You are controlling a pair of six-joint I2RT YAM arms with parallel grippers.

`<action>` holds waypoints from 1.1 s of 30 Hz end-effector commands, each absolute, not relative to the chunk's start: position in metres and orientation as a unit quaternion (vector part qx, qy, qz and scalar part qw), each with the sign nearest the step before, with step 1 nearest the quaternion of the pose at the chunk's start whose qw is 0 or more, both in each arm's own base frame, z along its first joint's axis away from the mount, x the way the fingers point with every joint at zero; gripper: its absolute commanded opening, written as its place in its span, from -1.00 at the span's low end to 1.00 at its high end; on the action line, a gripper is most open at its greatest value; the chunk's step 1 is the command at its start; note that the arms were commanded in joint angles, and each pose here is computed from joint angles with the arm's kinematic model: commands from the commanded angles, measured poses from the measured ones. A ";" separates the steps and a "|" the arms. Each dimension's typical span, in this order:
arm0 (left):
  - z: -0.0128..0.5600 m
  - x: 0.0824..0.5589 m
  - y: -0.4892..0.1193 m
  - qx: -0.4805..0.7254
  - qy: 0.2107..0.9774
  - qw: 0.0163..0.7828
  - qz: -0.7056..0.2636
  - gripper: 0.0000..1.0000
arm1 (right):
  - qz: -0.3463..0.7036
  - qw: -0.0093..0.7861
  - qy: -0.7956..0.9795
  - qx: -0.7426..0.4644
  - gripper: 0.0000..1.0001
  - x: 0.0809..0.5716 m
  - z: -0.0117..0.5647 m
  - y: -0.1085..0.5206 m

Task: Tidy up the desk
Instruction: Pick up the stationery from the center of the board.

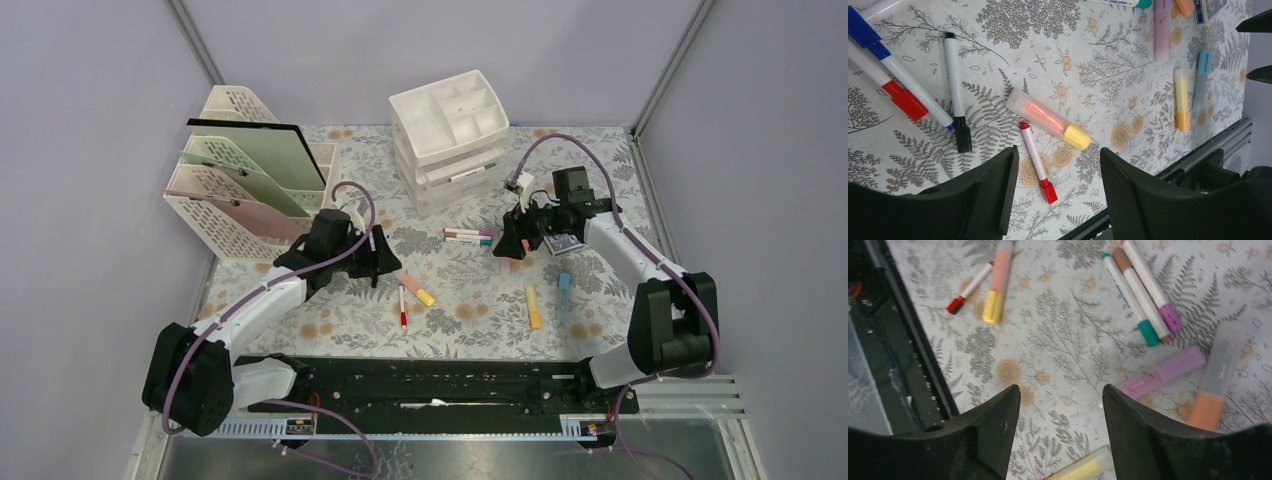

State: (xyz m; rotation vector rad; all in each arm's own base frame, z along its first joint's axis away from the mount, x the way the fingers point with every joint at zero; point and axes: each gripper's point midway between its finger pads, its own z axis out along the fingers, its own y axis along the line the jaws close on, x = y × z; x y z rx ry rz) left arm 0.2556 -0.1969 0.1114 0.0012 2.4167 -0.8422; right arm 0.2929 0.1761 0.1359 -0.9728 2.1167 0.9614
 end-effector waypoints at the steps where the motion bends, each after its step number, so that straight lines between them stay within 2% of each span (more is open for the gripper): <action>1: 0.129 0.276 -0.190 -0.031 0.892 0.342 -0.295 0.31 | 0.279 0.313 0.832 -0.364 0.36 0.317 0.118 0.155; 5: 0.154 0.296 -0.180 -0.064 0.867 0.405 -0.281 0.33 | 0.272 0.318 0.826 -0.378 0.36 0.315 0.113 0.153; 6: 0.161 0.300 -0.178 -0.072 0.860 0.419 -0.281 0.39 | 0.276 0.318 0.822 -0.384 0.36 0.312 0.113 0.155; 8: 0.175 0.308 -0.174 -0.084 0.846 0.447 -0.279 0.56 | 0.287 0.317 0.807 -0.408 0.36 0.308 0.114 0.158; 11: 0.195 0.317 -0.163 -0.104 0.824 0.487 -0.271 0.96 | 0.299 0.319 0.775 -0.457 0.37 0.304 0.118 0.162; 20: 0.229 0.326 -0.145 -0.110 0.792 0.522 -0.296 0.97 | 0.306 0.317 0.645 -0.624 0.39 0.298 0.113 0.179; 24: 0.226 0.323 -0.146 -0.104 0.799 0.512 -0.296 0.97 | 0.268 0.354 0.568 -0.693 0.56 0.302 0.111 0.188; 27: 0.220 0.318 -0.146 -0.109 0.801 0.507 -0.301 0.97 | 0.244 0.369 0.538 -0.718 0.59 0.309 0.101 0.199; 33: 0.208 0.306 -0.143 -0.125 0.797 0.504 -0.309 0.97 | 0.231 0.343 0.543 -0.731 0.28 0.324 0.080 0.216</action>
